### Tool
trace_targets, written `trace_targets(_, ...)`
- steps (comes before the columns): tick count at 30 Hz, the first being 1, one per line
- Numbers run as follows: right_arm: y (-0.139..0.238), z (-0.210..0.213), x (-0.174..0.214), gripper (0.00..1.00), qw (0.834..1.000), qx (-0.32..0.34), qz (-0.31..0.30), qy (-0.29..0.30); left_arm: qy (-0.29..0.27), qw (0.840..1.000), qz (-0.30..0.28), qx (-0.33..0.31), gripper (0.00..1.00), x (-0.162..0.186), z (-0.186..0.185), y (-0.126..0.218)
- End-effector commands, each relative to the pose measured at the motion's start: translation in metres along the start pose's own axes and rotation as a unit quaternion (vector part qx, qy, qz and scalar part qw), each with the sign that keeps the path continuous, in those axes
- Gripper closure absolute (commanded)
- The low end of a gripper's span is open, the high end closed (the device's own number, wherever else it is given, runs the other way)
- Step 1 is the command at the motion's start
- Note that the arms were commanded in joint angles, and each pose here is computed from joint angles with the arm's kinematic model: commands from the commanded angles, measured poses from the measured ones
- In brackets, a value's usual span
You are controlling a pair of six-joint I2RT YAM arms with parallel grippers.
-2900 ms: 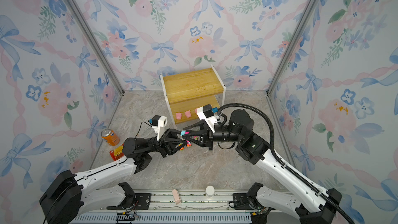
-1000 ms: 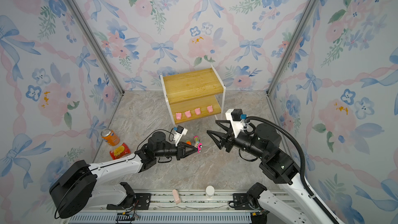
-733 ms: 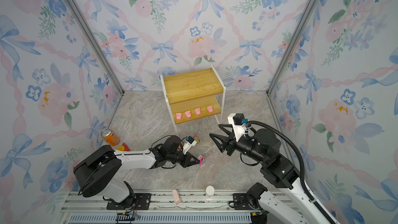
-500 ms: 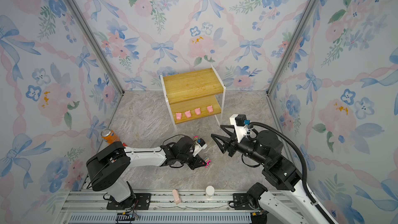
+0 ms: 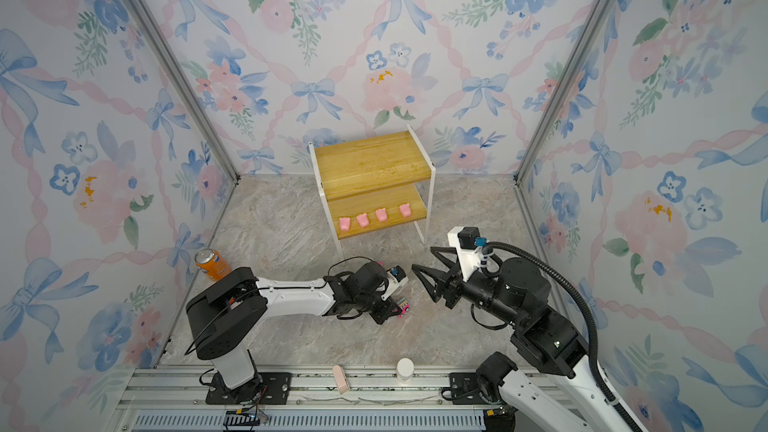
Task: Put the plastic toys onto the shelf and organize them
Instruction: 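Lower the truck onto the table with the left gripper while the right withdraws, then raise the open left gripper off the truck while the right gripper moves over it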
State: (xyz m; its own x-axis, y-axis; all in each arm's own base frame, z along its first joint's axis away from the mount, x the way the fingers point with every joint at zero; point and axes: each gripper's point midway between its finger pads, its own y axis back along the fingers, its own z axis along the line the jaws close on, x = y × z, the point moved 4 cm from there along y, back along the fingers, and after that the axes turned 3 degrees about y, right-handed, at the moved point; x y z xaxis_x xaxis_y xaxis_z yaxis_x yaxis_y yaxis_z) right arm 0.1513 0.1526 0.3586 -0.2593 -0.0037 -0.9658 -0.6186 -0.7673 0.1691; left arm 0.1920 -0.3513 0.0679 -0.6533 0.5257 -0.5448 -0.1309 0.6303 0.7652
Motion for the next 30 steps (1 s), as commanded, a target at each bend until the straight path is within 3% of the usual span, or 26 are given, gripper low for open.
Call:
trace_targets(1,0.004,-0.002,0.005,0.27,1.0,0.008,0.017,-0.008,-0.008,0.998,0.051,-0.036,0.93,0.023,0.012,-0.006)
trace_targets(18,-0.004,0.001,0.02,0.21,0.993,-0.01,0.12,0.001,-0.023,0.998,0.035,-0.037,0.63,0.015,0.004,0.011)
trace_targets(26,-0.006,0.003,0.025,0.16,0.986,-0.024,0.168,0.006,-0.026,0.998,0.034,-0.037,0.62,0.013,0.002,0.016)
trace_targets(30,-0.012,0.001,0.037,0.15,0.972,-0.033,0.232,0.003,-0.026,0.998,0.031,-0.038,0.62,0.014,0.0,0.024)
